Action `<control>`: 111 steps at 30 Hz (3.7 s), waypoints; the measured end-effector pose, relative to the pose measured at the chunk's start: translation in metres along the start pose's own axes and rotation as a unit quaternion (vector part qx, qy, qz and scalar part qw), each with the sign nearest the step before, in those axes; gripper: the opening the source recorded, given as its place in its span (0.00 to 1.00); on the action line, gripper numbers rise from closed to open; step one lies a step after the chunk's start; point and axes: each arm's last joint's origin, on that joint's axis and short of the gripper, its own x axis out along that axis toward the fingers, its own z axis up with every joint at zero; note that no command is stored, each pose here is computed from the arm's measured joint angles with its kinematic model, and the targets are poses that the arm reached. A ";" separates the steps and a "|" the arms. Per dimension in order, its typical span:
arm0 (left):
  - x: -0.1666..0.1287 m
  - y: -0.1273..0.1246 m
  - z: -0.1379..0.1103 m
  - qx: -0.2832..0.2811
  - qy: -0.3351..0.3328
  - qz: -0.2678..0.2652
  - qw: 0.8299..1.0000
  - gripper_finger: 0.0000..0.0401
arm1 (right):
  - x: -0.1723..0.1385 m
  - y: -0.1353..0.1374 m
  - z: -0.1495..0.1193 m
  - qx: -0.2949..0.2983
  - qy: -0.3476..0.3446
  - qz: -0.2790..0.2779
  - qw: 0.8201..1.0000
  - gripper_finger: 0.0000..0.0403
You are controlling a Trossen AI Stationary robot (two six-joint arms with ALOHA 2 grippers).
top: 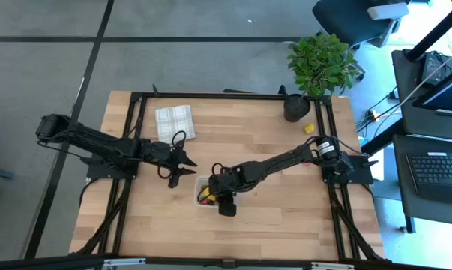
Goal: Pick and placing Produce into tupperware
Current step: Put the peach into the transparent bin
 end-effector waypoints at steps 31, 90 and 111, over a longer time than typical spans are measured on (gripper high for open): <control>0.000 0.000 0.000 -0.003 0.000 0.000 1.000 0.30 | -0.125 -0.003 -0.002 0.046 0.240 -0.138 0.960 0.61; 0.000 0.003 0.001 0.002 -0.011 0.048 0.999 0.30 | -0.165 -0.105 -0.239 0.540 0.079 -0.328 0.771 0.61; 0.000 0.003 0.001 0.002 -0.011 0.048 0.999 0.30 | -0.146 -0.125 -0.263 0.512 0.123 -0.300 0.796 0.61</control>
